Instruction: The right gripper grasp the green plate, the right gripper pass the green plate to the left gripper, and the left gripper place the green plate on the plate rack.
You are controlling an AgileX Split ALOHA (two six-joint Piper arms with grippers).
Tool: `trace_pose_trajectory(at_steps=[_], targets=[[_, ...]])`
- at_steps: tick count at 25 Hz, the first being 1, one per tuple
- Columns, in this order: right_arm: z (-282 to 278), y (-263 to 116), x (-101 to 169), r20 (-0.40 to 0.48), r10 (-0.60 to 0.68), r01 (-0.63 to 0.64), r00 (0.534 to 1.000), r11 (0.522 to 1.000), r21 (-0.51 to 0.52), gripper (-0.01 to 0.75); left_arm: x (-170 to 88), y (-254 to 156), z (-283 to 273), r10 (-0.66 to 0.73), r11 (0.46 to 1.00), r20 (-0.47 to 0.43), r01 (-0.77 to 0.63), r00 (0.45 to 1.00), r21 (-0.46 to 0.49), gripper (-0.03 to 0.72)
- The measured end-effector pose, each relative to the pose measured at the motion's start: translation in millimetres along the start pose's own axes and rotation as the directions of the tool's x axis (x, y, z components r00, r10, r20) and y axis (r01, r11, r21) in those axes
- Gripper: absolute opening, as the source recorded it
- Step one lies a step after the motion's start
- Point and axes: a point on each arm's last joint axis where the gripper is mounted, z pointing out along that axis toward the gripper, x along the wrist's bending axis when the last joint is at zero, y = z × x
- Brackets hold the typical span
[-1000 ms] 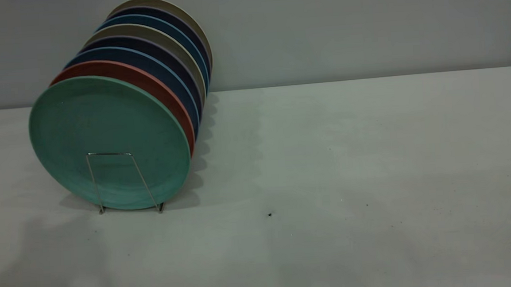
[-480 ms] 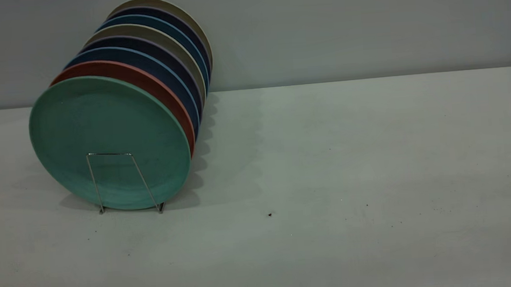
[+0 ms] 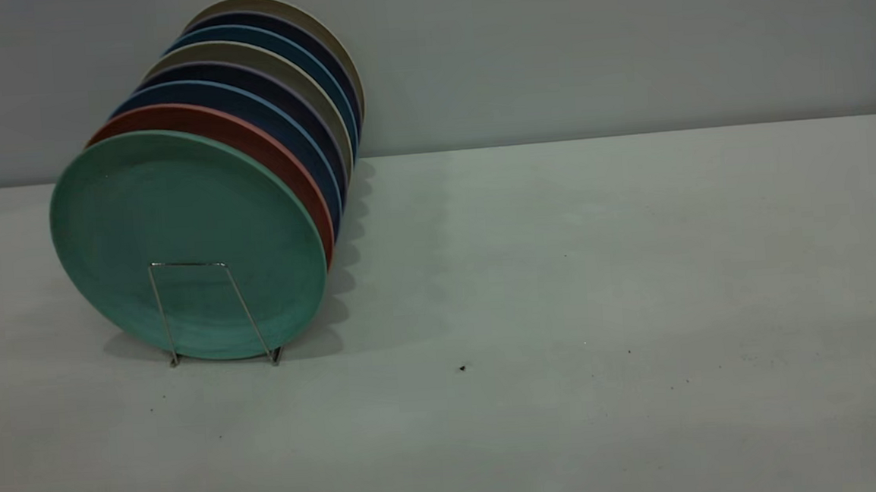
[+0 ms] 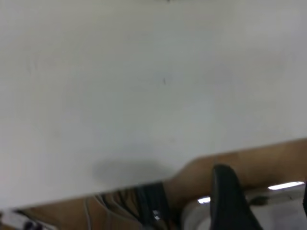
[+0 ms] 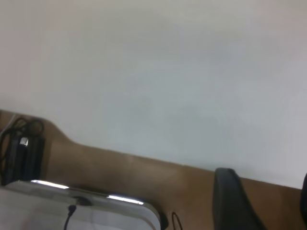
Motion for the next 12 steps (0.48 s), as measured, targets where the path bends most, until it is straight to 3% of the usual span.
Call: trace_pose_trajectory(at_steps=[4, 12], targets=[[0, 0, 0, 0.003, 0.012, -0.012, 1.000, 1.000, 0.000, 0.365, 4, -31, 20, -0.025, 1.000, -0.039, 0.025, 0.999, 0.010, 0.406], [0, 0, 0, 0.000, 0.013, -0.013, 1.000, 1.000, 0.000, 0.365, 5, -57, 23, -0.021, 0.994, -0.056, 0.015, 0.998, -0.104, 0.406]])
